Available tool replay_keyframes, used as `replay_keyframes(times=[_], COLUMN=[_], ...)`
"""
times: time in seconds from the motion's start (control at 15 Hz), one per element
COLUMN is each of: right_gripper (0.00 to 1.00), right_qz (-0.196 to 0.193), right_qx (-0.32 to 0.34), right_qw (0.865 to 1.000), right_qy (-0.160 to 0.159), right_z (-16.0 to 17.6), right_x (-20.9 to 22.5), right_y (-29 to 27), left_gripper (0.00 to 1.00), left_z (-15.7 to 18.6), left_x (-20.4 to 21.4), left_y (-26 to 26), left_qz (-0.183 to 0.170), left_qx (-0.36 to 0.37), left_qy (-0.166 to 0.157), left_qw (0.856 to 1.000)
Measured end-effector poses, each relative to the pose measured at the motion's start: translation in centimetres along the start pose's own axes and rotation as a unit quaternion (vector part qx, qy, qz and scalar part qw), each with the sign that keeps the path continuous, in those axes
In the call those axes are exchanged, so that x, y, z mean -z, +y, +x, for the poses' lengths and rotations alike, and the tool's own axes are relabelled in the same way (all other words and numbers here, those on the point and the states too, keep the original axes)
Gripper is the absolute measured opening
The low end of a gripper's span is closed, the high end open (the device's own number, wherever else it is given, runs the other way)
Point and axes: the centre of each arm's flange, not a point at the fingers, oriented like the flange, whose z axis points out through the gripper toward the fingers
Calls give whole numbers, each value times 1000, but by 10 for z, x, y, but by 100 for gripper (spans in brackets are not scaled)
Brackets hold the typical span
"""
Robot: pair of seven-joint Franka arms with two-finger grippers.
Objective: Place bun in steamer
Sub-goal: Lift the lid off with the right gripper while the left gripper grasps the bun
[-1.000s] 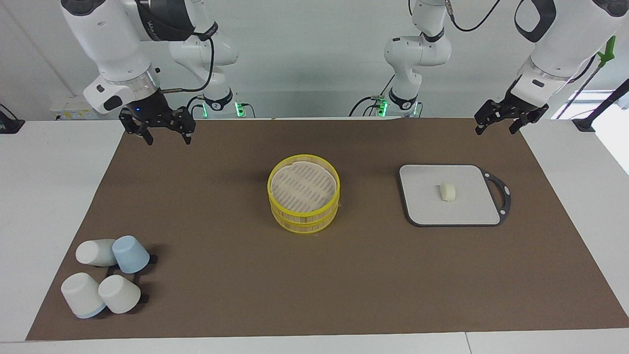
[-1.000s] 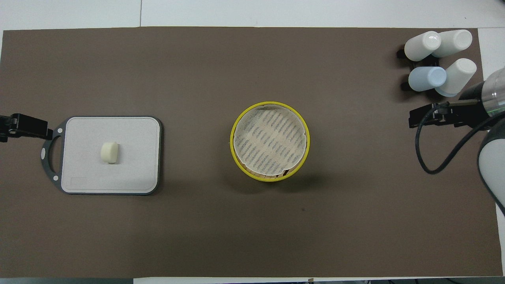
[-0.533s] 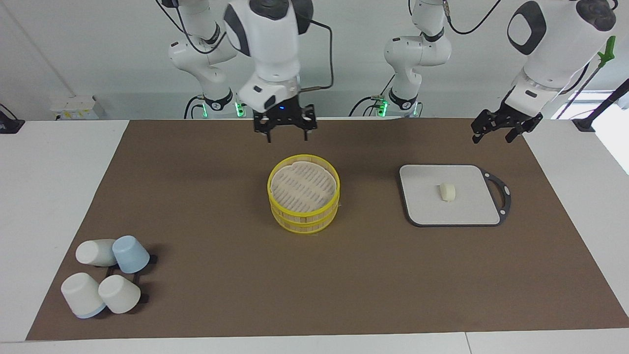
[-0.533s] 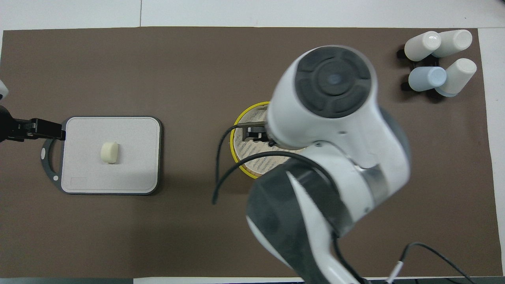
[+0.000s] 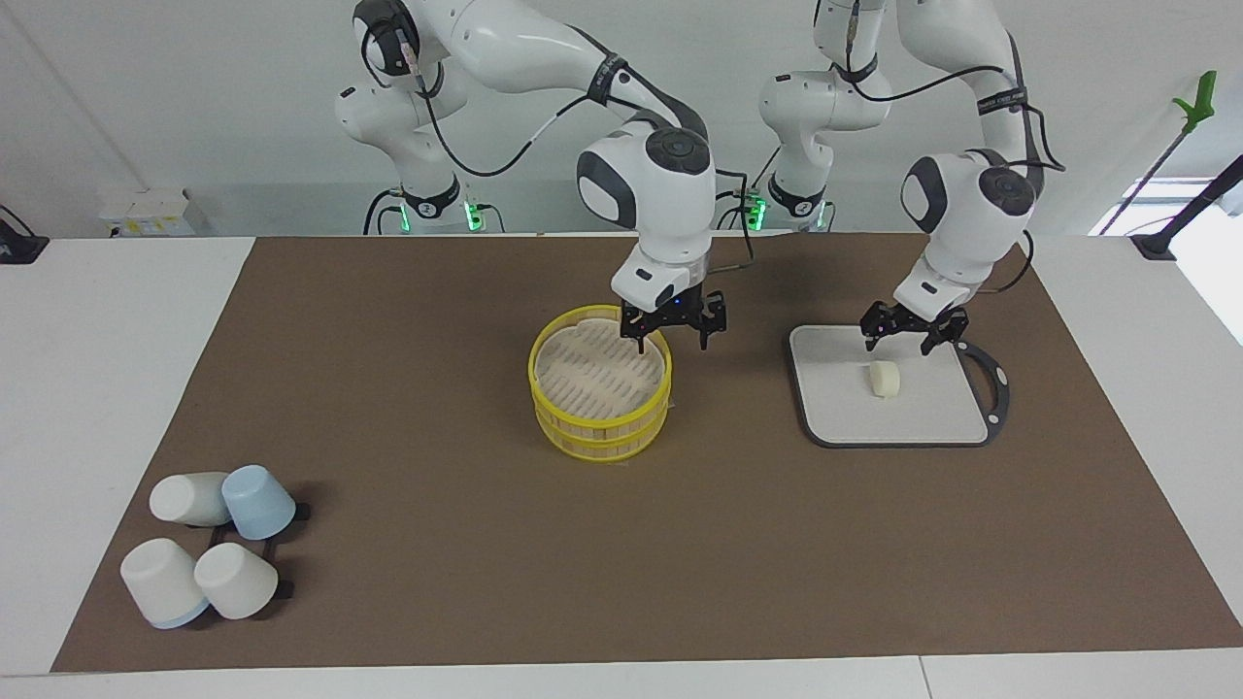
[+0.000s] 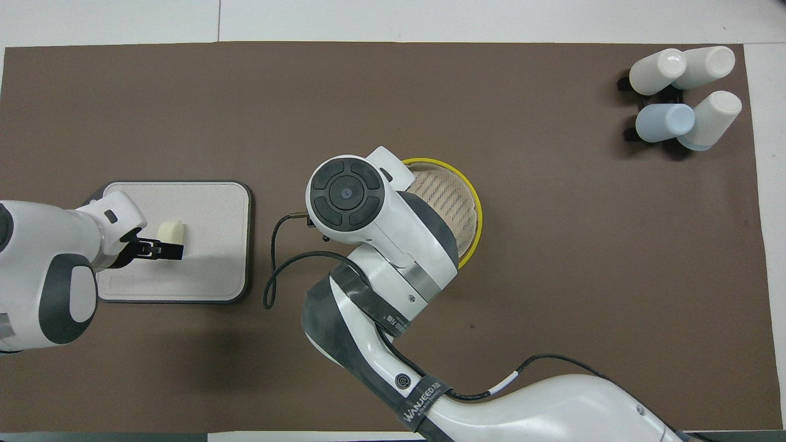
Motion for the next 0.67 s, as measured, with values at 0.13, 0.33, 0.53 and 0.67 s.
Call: replay_keyframes(times=[0.13, 0.33, 0.53, 0.67], right_gripper=[96, 75, 41, 21], right_qz=[-1, -2, -3, -2], right_qx=[1, 3, 4, 5], right_qw=[1000, 1000, 1000, 1000], right_qy=[-1, 0, 0, 0], right_z=[-6, -13, -18, -20], right_x=[-12, -13, -15, -16], right_y=[3, 7, 11, 10], left_gripper=[100, 100, 91, 77], left_z=[3, 9, 11, 13], left_x=[-15, -22, -30, -29], left_y=[0, -1, 5, 9], left_qz=[3, 8, 8, 8], left_qx=[-1, -2, -10, -14], left_qy=[3, 20, 21, 18], left_qw=[1000, 1000, 1000, 1000])
